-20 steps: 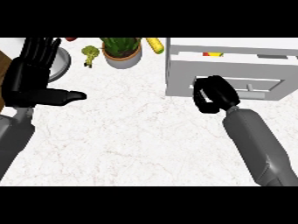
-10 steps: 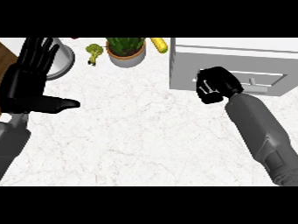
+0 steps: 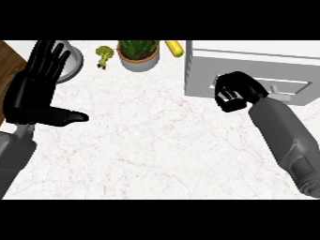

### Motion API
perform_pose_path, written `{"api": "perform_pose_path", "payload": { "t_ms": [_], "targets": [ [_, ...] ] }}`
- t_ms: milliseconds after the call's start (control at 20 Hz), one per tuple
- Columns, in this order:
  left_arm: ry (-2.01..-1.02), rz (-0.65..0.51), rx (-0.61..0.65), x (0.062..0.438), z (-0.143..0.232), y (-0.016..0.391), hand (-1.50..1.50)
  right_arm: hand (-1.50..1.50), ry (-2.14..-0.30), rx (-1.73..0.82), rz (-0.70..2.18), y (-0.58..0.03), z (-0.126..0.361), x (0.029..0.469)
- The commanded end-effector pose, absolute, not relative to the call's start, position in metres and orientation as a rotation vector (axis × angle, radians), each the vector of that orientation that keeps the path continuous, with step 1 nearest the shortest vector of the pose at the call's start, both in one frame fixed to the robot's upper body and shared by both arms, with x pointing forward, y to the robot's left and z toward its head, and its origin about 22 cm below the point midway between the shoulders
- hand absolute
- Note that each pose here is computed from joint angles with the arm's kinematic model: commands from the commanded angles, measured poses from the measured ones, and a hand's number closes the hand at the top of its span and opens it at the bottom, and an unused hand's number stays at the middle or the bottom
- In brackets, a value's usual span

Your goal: Pick up the cup, place it into the drawer and close the drawer

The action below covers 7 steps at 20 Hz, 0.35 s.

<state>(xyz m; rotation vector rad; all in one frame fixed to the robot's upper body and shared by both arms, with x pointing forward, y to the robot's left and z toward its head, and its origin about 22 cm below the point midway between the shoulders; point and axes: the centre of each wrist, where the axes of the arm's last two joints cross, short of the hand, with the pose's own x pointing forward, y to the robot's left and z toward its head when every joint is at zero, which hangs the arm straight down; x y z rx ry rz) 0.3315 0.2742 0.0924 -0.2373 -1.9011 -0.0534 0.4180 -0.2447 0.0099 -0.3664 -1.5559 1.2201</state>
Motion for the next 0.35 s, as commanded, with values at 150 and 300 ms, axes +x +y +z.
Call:
{"api": "perform_pose_path", "payload": {
  "t_ms": [150,300],
  "targets": [
    [-1.880,-0.054,-0.282,0.329,0.081,0.264,-1.50,1.50,-1.563,-0.560,1.062,-0.288,0.059,0.437],
    [-1.881,-0.069,-0.272,0.327,0.078,0.271,-1.50,1.50,-1.559,-0.553,1.045,-0.290,0.051,0.434]
  ]
}}
